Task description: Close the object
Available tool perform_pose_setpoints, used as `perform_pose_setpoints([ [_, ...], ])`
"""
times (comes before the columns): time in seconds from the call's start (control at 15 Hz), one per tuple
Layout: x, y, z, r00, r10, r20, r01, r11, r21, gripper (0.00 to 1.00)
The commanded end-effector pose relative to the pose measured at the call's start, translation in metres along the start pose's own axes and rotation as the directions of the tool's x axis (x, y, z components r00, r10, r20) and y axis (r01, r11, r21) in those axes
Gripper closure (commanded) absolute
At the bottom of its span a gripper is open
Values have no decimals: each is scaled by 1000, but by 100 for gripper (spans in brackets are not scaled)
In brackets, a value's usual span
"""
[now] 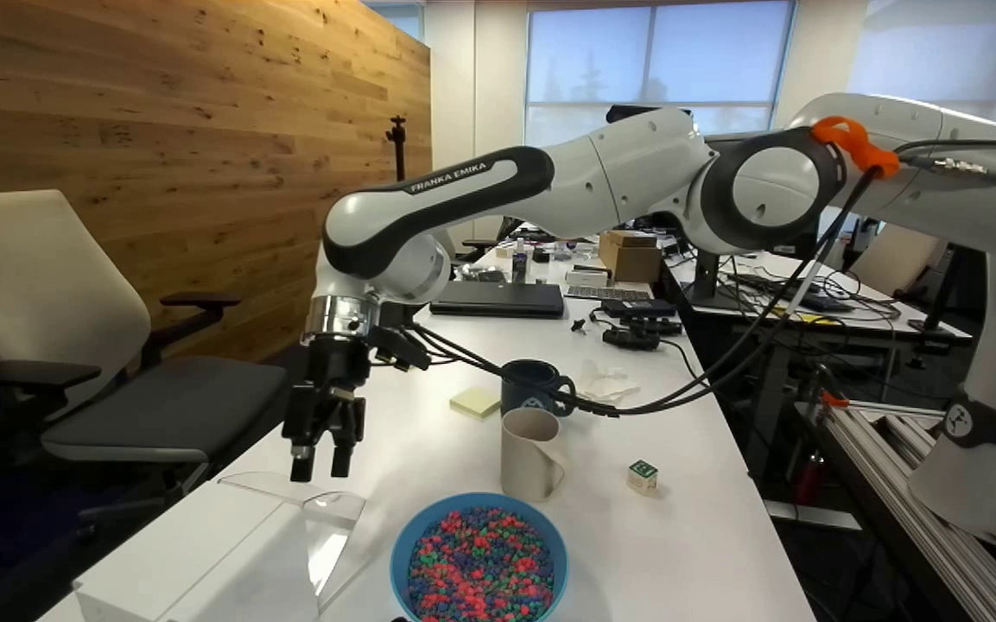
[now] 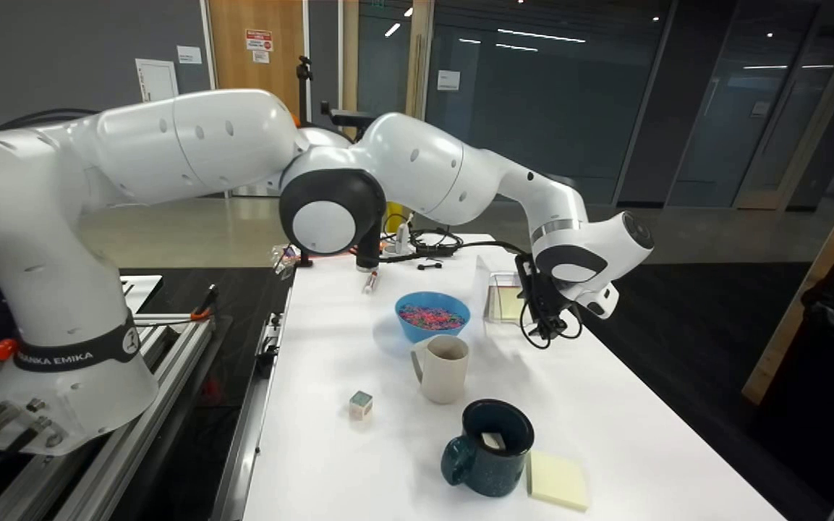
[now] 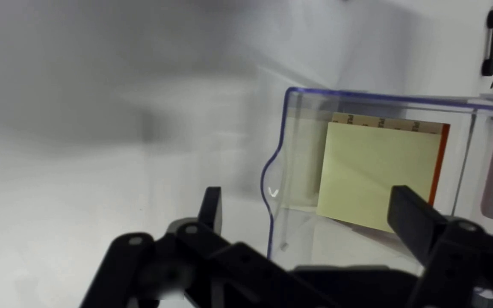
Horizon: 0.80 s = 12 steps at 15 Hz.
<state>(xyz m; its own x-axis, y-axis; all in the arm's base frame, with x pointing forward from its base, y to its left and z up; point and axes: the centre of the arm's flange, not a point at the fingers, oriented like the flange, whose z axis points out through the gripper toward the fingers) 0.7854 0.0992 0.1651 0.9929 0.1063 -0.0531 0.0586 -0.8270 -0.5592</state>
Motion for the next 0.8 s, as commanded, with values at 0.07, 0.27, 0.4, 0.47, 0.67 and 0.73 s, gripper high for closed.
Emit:
perform_pose_setpoints([
  [0.07,28,0,4,999,48,-21,-48,999,21,0],
  [0.27,29,2,5,998,57,-20,-56,998,23,0],
  [0.4,29,1,5,998,58,-19,-58,998,23,4],
  [0.47,30,2,6,998,58,-17,-58,998,24,0],
  [0.67,29,1,6,998,57,-9,-57,998,24,4],
  [0.73,29,1,7,999,51,0,-51,998,24,1],
])
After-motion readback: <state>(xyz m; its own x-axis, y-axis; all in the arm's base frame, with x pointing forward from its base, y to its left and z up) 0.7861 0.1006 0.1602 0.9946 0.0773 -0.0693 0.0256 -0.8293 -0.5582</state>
